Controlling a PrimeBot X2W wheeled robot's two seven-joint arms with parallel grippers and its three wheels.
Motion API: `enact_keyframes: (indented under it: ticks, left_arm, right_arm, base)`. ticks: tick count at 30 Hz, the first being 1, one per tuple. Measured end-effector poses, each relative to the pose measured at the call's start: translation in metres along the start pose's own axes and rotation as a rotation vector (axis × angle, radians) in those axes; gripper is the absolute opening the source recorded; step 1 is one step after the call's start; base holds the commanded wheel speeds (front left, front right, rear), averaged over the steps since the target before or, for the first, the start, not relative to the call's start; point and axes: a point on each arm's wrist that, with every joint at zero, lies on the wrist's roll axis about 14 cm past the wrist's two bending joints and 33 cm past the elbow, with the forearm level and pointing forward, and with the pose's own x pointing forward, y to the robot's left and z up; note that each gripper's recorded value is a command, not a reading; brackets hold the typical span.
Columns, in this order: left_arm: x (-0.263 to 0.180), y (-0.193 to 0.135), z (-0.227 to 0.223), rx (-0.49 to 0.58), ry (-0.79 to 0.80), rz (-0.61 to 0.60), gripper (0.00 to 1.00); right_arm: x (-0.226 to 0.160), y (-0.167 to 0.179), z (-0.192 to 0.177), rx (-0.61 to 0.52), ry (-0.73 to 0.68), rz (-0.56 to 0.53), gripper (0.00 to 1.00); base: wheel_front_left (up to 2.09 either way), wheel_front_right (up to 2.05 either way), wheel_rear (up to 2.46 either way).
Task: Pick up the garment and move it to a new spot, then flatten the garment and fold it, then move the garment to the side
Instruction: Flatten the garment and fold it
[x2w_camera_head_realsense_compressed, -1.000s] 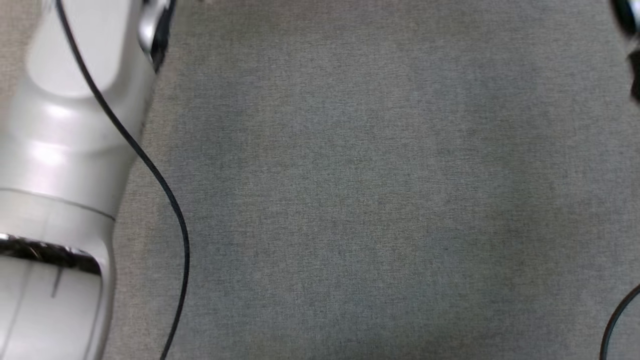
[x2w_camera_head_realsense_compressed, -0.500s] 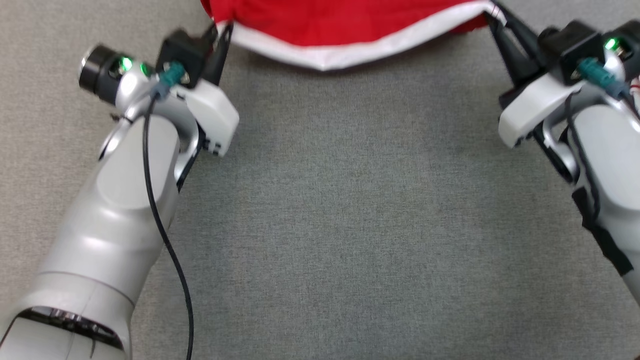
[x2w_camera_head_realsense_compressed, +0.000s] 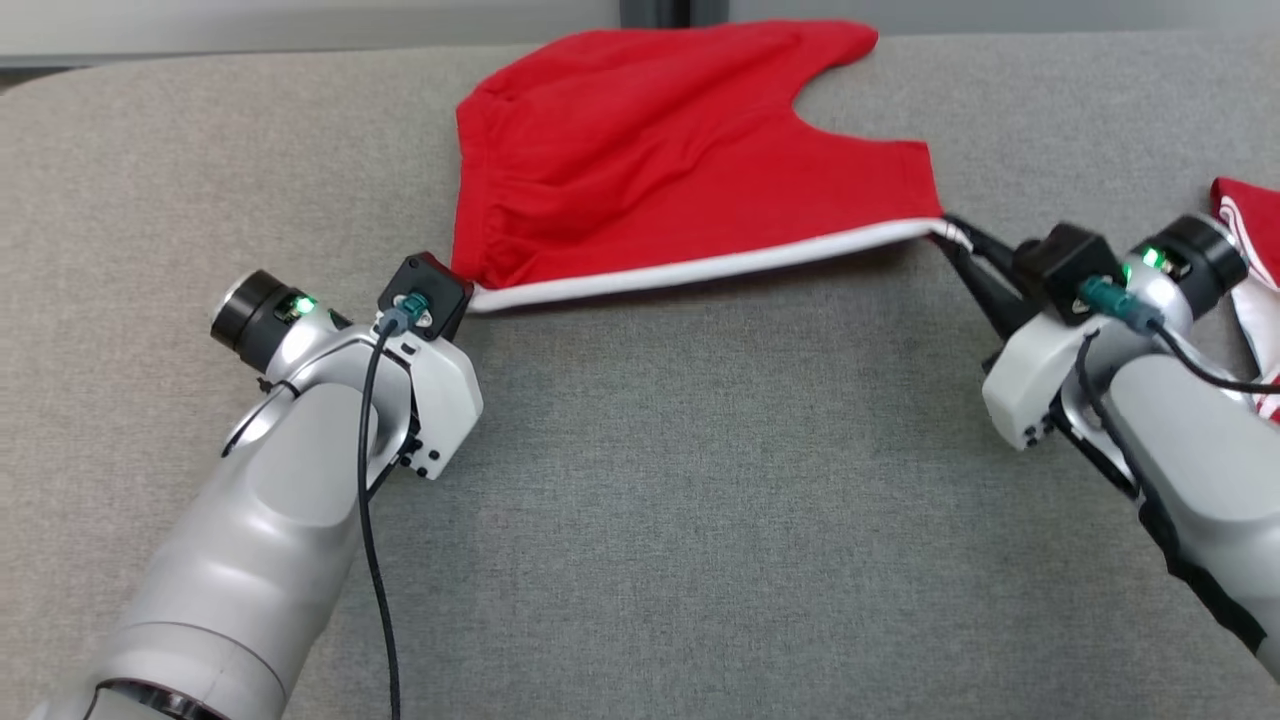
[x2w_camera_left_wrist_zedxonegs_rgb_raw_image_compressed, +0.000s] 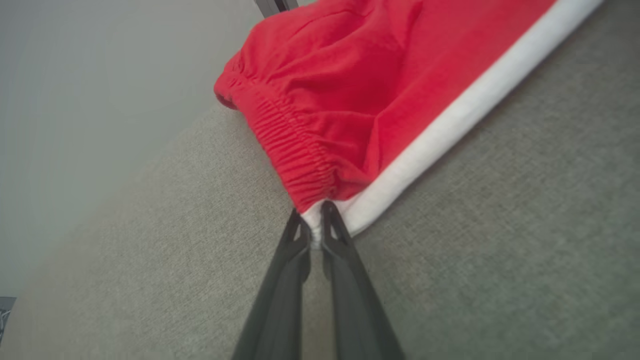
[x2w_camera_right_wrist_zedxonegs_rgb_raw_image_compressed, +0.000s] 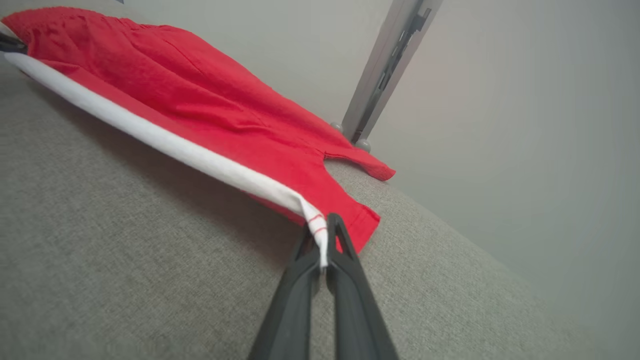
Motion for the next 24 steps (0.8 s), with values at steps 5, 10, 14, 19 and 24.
enact_keyframes:
  ticks: [5,10,14,19,24]
  left_arm:
    - [-0.011,-0.006,-0.008,0.015,0.045,-0.012,0.0]
    - [-0.026,-0.018,-0.019,0.034,0.114,-0.033,0.0]
    - [-0.038,-0.038,-0.029,0.043,0.167,-0.072,0.0]
    - [-0.056,-0.043,-0.038,0.055,0.217,-0.087,0.0]
    - [-0.075,-0.05,-0.043,0.044,0.248,-0.121,0.0]
  right_arm:
    - [-0.011,0.015,-0.013,0.004,0.061,0.04,0.0]
    - [-0.027,0.035,-0.025,0.017,0.169,0.1,0.0]
    - [-0.044,0.053,-0.03,0.059,0.258,0.162,0.0]
    - [-0.064,0.063,-0.018,0.128,0.327,0.204,0.0]
    - [-0.088,0.08,-0.016,0.143,0.403,0.256,0.0]
  base:
    - [0.0,0.0,0.0]
    - [0.0,0.0,0.0]
    - [0.0,0.0,0.0]
    - [0.0,0.0,0.0]
    - [0.0,0.0,0.0]
